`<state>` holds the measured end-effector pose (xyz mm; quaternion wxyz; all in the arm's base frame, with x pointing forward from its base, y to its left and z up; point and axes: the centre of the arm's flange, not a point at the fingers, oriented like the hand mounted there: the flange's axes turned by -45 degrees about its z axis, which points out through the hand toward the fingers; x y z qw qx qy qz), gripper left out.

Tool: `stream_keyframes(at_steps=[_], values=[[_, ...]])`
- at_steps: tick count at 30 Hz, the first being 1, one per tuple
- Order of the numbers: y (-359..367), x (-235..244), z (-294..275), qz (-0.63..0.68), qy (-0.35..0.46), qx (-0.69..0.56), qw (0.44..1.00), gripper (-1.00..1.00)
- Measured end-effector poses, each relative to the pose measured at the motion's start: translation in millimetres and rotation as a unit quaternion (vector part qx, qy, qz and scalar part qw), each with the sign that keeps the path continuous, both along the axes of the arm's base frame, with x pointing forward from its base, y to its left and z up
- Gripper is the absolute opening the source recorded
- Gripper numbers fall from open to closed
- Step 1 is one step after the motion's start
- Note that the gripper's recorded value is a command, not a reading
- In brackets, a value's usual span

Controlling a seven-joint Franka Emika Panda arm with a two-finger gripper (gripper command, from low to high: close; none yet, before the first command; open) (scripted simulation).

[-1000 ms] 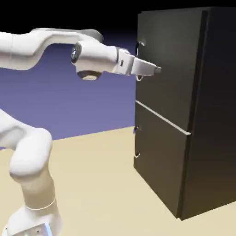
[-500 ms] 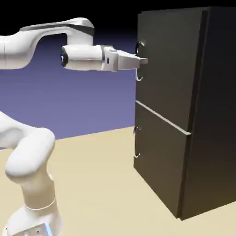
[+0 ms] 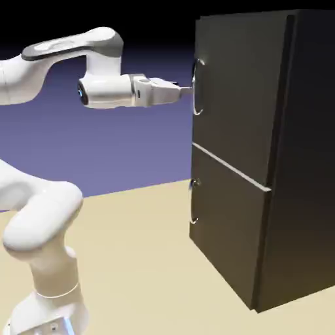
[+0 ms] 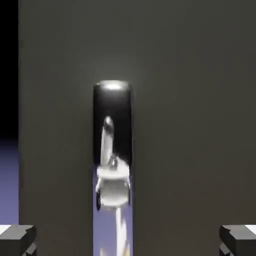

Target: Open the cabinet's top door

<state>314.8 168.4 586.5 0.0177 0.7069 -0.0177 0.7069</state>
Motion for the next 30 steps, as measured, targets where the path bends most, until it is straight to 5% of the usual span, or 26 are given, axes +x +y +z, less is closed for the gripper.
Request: stream_keyframes(at_steps=[4, 5, 30], values=[[-1.8, 44.1, 0.1, 0.000, 0.000, 0.000, 1.000, 0.00], [-2.5, 49.9, 0.0, 0.000, 0.000, 0.000, 1.000, -1.00], [-70.8, -62.0, 0.1, 0.182, 0.000, 0.000, 0.983, -1.00]])
